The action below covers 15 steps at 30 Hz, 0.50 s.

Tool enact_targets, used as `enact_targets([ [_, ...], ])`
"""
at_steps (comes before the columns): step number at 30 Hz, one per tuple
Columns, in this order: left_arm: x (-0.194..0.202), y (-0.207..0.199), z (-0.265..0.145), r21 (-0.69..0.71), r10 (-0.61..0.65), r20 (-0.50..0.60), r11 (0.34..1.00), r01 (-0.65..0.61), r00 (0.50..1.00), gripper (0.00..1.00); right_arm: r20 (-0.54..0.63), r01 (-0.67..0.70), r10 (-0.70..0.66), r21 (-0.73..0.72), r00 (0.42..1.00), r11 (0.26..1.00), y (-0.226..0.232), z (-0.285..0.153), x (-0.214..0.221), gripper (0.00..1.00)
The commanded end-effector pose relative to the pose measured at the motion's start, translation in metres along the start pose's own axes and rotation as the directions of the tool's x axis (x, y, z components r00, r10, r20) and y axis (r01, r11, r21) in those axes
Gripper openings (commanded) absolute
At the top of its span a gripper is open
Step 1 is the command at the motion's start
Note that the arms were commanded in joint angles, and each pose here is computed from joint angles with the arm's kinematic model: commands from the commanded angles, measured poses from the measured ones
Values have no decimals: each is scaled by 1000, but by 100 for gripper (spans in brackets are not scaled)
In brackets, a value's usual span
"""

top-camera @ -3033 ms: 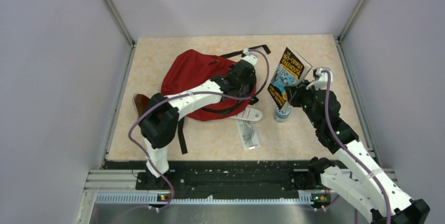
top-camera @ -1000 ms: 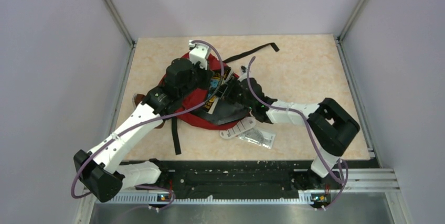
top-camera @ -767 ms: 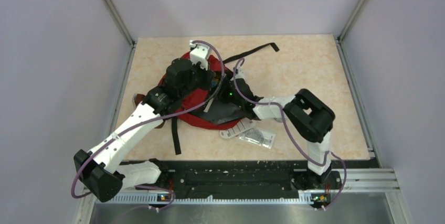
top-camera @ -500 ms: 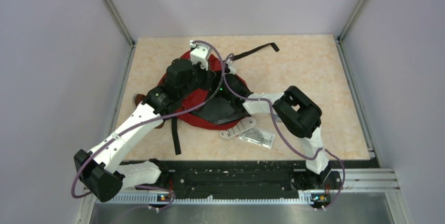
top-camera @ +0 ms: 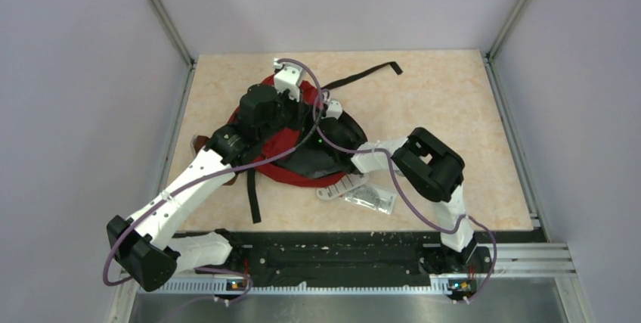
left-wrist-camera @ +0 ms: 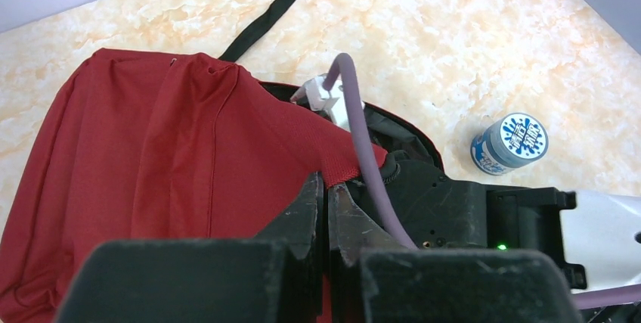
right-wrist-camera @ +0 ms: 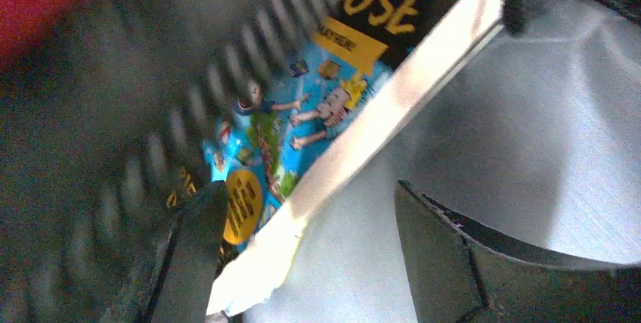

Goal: Pack the student bag
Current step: Place the book in the student bag.

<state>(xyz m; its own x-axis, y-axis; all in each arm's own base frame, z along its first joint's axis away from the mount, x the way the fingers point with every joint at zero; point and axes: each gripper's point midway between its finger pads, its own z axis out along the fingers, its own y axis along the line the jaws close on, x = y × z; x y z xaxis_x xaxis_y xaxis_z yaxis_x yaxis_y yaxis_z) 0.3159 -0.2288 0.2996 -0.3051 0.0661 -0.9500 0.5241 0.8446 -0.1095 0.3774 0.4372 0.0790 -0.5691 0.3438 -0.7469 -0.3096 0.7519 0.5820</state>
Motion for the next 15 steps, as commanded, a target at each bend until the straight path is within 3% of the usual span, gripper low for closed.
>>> enact_targets([
  [1, -26, -9, -4, 44, 1, 93, 999, -5, 996, 0, 106, 8, -5, -30, 994, 1000, 18, -26, -37, 77],
  [8, -23, -9, -1, 42, 6, 82, 999, -9, 997, 0, 92, 15, -6, -91, 996, 996, 26, -23, -29, 52],
  [15, -18, -7, 3, 34, 18, 68, 999, -21, 998, 0, 49, 96, -90, -136, 995, 986, 42, 11, -21, 38],
])
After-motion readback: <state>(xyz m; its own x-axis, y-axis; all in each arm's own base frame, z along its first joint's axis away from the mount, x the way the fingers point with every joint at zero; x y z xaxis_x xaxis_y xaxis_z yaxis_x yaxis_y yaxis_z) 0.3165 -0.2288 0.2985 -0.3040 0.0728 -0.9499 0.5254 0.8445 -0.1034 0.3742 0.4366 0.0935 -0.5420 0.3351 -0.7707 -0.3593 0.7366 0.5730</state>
